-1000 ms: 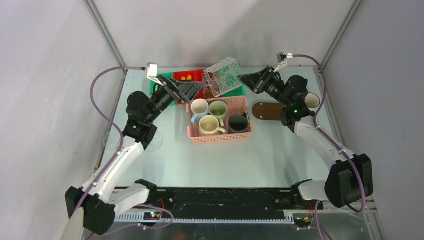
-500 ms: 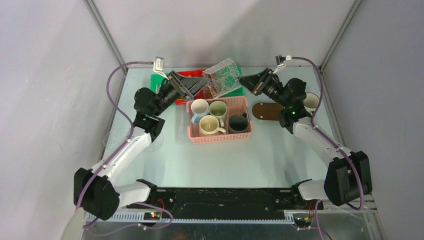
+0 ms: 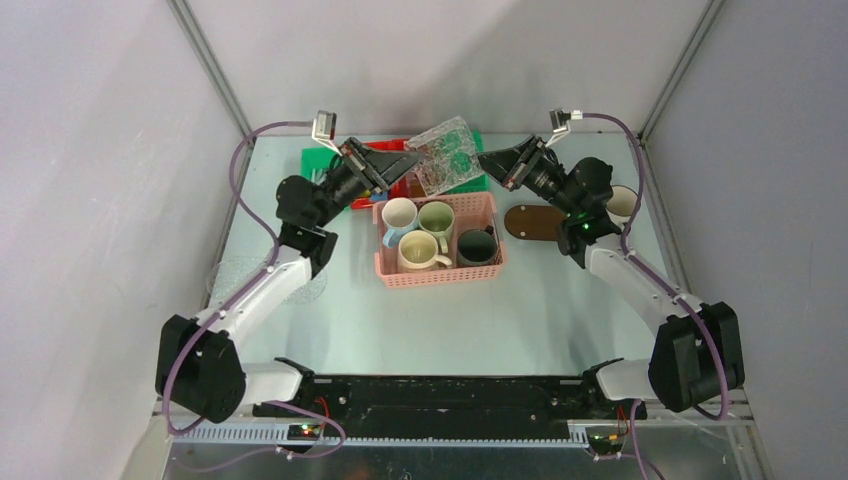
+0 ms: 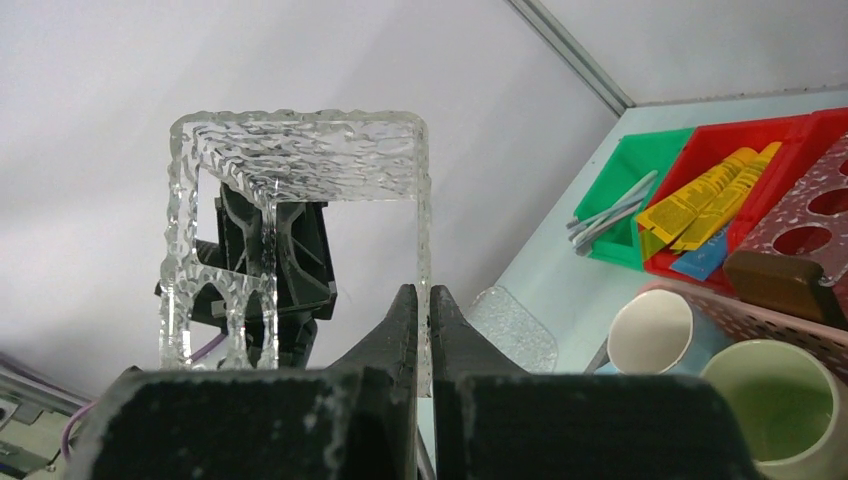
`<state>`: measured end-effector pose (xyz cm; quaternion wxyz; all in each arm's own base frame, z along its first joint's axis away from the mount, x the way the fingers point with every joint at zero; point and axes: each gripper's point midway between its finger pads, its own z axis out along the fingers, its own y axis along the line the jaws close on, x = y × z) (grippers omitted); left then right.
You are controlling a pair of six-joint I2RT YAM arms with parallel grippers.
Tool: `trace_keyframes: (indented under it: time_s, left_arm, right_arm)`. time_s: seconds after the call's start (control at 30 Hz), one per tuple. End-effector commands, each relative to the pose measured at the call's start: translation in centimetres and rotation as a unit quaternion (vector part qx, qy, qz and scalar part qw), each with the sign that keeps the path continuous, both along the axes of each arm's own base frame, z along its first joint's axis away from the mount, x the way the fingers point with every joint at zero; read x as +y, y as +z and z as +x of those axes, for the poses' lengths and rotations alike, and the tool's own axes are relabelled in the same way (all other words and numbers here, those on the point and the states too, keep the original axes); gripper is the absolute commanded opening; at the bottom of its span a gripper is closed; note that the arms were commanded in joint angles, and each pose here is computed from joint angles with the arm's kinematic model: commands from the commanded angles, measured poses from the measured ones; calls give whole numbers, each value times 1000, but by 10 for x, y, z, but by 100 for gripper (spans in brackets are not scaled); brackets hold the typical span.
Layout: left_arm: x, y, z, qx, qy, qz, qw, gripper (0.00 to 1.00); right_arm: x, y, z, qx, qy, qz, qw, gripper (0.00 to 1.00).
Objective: Prepare toiletry sets of a toothbrush and toothpaste on the tray
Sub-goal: Pick up the toothpaste holder from the storage box.
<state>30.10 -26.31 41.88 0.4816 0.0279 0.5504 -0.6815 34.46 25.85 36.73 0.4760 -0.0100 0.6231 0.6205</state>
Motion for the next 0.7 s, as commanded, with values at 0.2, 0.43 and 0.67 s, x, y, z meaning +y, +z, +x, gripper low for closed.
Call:
trace_keyframes:
  time_s: [0.2,0.43,0.67]
  left_arm:
    - [4,17,-19,-47,0,-7,999,0]
    - [12,1,-9,-33,53,29,998,0]
    - [25,-29,14,23,132,81,988,0]
  right_arm:
    - [-6,9,-3,-36,-26,-26,999,31]
    - [-42,7,5,-56,-107,-86,989,51]
    - [-71,17,-4,-89,-184,-205,957,55]
